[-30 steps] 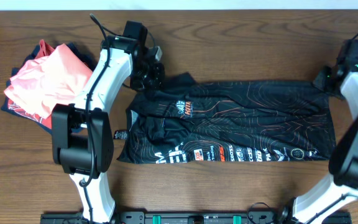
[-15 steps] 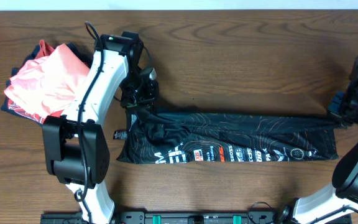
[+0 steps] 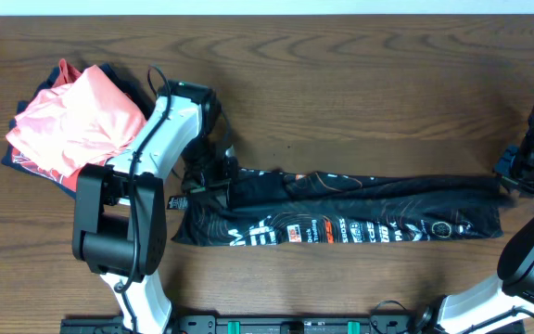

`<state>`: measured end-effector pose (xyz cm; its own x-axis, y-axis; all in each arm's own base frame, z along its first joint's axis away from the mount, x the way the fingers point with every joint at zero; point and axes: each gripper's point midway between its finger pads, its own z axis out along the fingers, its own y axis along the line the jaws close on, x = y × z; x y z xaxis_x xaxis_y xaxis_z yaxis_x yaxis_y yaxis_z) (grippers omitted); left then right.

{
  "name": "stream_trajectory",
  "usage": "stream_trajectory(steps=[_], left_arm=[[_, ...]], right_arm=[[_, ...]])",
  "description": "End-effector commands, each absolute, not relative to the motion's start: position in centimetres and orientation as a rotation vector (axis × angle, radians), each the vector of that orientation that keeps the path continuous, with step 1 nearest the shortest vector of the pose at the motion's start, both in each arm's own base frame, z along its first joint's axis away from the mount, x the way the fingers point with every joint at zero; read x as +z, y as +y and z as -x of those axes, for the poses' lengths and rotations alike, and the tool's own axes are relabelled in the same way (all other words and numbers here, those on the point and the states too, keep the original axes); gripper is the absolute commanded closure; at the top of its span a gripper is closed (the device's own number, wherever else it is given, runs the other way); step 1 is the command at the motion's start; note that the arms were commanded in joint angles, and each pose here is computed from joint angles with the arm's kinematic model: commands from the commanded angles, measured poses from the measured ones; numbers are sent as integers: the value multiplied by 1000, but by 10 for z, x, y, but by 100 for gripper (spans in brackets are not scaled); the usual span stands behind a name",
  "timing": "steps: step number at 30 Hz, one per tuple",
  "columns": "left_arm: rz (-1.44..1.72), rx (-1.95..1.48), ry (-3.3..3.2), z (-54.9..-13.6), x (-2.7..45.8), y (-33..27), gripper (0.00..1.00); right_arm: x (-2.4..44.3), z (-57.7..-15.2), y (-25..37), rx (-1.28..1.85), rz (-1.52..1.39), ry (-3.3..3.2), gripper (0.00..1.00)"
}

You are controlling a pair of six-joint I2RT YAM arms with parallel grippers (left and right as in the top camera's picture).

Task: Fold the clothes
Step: 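Fold the jersey's top half down onto the bottom half with both grippers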

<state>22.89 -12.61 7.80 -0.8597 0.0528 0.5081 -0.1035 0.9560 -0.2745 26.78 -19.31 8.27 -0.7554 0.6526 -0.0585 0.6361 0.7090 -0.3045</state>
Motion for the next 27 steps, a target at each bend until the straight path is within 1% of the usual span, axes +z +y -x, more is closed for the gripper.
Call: stream_trajectory(steps=[1,3,5,9,11,13,15,18,21,23,27], left_arm=[[-30,377,-2529,-215,82,-121,59],[-31,374,-2523,-213,82,-121,54],[-32,374,-2523,-213,82,-121,51],[-31,375,-2525,-214,83,-121,49],[-24,385,-2547,-218,81,-122,49],[-10,410,-2595,-229,78,-125,49],[6,462,-2653,-242,75,-131,49],[57,588,-2733,-263,74,-147,49],[115,617,-2806,-278,70,-157,49],[139,629,-2832,-283,68,-163,49],[154,625,-2828,-281,68,-168,49]], right_arm=[[83,-263,-196,499,1065,-2835,58],[83,-260,-195,496,1059,-2826,56],[82,-259,-194,493,1051,-2821,51],[79,-255,-187,441,992,-2825,45],[74,-257,-181,369,949,-2847,41],[68,-258,-177,321,906,-2869,34],[63,-256,-176,299,899,-2872,30],[57,-252,-175,262,895,-2868,29],[50,-251,-170,170,869,-2888,27],[43,-250,-166,110,841,-2902,23],[24,-244,-165,108,849,-2911,20]])
